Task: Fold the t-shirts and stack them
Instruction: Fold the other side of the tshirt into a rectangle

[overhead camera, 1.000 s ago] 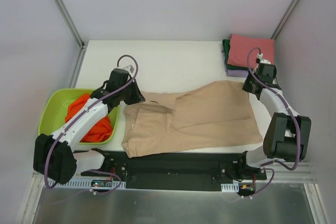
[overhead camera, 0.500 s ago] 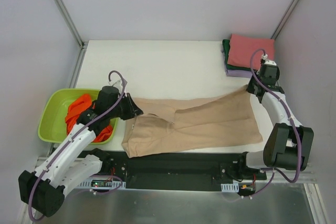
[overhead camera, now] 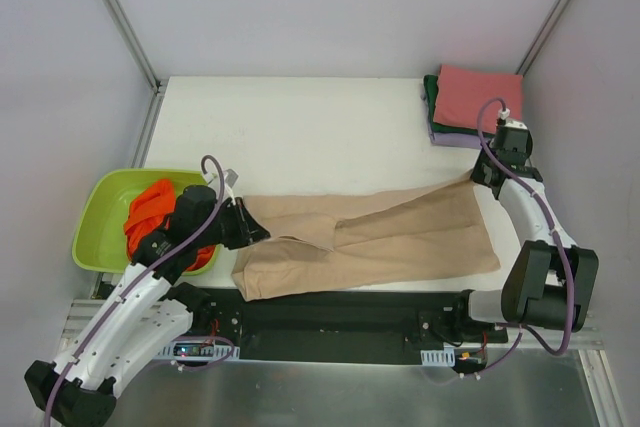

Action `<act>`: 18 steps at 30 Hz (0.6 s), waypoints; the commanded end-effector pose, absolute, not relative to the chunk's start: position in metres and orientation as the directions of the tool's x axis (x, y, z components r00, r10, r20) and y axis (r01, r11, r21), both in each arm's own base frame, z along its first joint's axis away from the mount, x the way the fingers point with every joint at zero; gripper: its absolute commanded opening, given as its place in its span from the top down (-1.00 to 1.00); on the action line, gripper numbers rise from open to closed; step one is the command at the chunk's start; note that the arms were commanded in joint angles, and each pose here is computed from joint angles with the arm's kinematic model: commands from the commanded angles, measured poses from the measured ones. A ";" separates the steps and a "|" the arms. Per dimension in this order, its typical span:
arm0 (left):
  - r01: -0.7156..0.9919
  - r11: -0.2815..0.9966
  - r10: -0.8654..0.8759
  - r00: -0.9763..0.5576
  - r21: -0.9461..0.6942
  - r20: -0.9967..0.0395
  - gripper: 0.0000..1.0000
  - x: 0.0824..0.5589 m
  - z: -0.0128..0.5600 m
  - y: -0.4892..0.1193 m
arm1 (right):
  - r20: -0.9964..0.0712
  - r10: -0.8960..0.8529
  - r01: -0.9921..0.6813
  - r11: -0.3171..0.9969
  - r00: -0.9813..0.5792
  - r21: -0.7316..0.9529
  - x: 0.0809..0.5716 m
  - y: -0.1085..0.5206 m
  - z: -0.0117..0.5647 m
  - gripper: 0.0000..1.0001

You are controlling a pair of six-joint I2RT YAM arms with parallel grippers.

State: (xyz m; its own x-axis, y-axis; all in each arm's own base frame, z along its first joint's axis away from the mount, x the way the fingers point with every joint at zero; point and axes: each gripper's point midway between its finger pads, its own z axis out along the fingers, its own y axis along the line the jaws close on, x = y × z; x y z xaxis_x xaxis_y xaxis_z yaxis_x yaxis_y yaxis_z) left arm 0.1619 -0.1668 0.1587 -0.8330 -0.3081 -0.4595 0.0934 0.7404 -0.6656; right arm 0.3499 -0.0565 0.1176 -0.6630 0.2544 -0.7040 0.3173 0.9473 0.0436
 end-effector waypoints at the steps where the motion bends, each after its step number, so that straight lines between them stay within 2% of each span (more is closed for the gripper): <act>1: 0.111 0.741 -0.231 -0.884 -0.662 -0.407 1.00 0.139 0.138 -0.169 | -0.714 0.254 0.329 0.944 -0.653 0.035 0.344 -0.060 0.123 0.99; 8: 0.066 0.744 -0.187 -0.934 -0.665 -0.303 1.00 0.118 0.107 -0.173 | -0.678 0.283 0.378 0.926 -0.678 0.008 0.329 -0.065 0.102 0.85; 10: 0.067 0.742 -0.175 -0.941 -0.667 -0.289 0.67 0.113 0.105 -0.174 | -0.663 0.304 0.417 0.909 -0.683 -0.012 0.320 -0.070 0.096 0.75; 11: 0.068 0.739 -0.172 -0.943 -0.670 -0.285 0.50 0.112 0.105 -0.175 | -0.660 0.313 0.439 0.898 -0.683 -0.028 0.316 -0.074 0.094 0.62; 12: 0.073 0.736 -0.169 -0.943 -0.673 -0.287 0.27 0.110 0.106 -0.175 | -0.661 0.322 0.464 0.885 -0.677 -0.043 0.312 -0.078 0.094 0.35; 14: 0.086 0.731 -0.173 -0.936 -0.677 -0.306 0.05 0.111 0.112 -0.175 | -0.670 0.344 0.525 0.847 -0.658 -0.080 0.303 -0.089 0.097 -0.19; 15: 0.098 0.731 -0.179 -0.927 -0.676 -0.329 -0.15 0.114 0.117 -0.174 | -0.674 0.371 0.584 0.804 -0.638 -0.109 0.295 -0.098 0.101 -0.54; 18: 0.106 0.738 -0.197 -0.911 -0.667 -0.362 -0.54 0.121 0.125 -0.173 | -0.683 0.389 0.638 0.756 -0.618 -0.147 0.283 -0.107 0.115 -0.85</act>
State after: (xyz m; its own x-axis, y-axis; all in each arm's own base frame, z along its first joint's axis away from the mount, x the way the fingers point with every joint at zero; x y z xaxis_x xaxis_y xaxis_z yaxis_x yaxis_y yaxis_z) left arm 0.1142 -0.1715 0.1074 -0.9307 -0.1852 -0.3155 0.0767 0.7445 -0.6632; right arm 0.3011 -0.0825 0.0860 -0.6917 0.3444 -0.6348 0.5029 0.8606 -0.0810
